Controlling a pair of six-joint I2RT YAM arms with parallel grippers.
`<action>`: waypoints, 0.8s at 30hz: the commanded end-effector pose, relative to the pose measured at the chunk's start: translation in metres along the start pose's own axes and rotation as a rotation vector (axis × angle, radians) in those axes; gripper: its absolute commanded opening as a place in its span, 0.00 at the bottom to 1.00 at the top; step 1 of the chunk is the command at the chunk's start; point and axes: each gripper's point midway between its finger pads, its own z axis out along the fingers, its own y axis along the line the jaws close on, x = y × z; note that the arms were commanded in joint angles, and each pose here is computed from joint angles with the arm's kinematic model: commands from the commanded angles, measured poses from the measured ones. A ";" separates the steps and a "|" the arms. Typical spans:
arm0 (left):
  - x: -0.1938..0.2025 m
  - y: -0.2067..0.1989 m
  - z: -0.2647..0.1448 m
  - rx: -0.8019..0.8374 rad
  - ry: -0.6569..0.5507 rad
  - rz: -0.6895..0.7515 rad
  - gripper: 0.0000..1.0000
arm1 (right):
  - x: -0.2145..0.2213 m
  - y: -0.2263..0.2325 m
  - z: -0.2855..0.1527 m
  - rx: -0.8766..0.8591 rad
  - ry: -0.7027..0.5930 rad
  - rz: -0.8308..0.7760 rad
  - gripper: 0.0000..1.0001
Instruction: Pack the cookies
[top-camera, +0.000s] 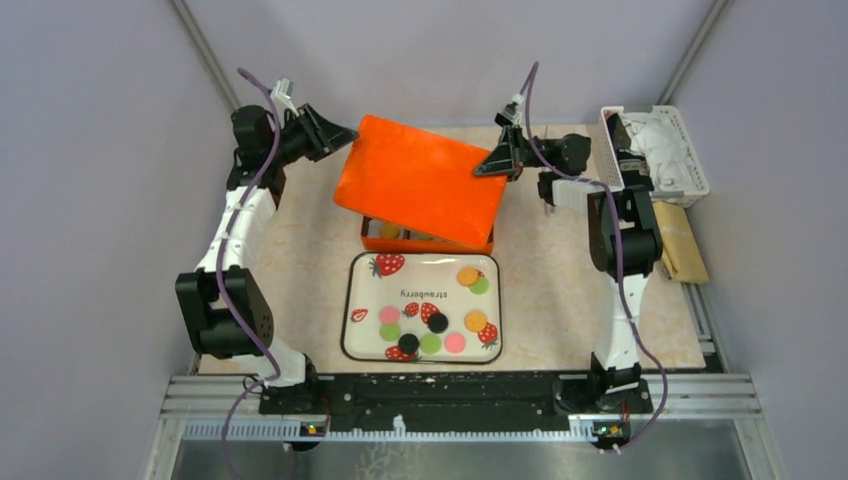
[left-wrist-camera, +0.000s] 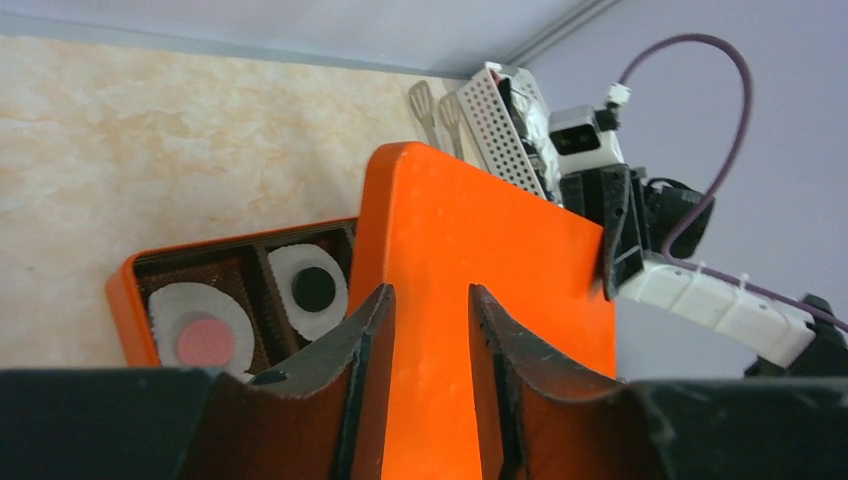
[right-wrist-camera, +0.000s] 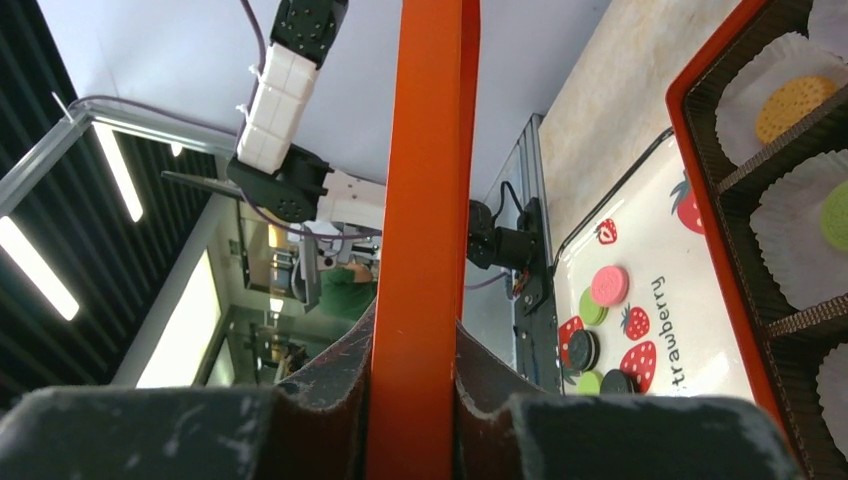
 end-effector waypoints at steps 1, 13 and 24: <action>0.006 -0.034 -0.005 0.190 0.027 0.061 0.42 | 0.007 0.026 -0.001 -0.043 0.004 -0.300 0.00; 0.017 -0.014 -0.016 0.061 0.046 0.118 0.46 | 0.008 0.026 -0.003 -0.034 0.009 -0.312 0.00; -0.011 -0.017 -0.044 -0.158 -0.019 0.219 0.64 | 0.005 0.028 -0.009 -0.025 0.001 -0.320 0.00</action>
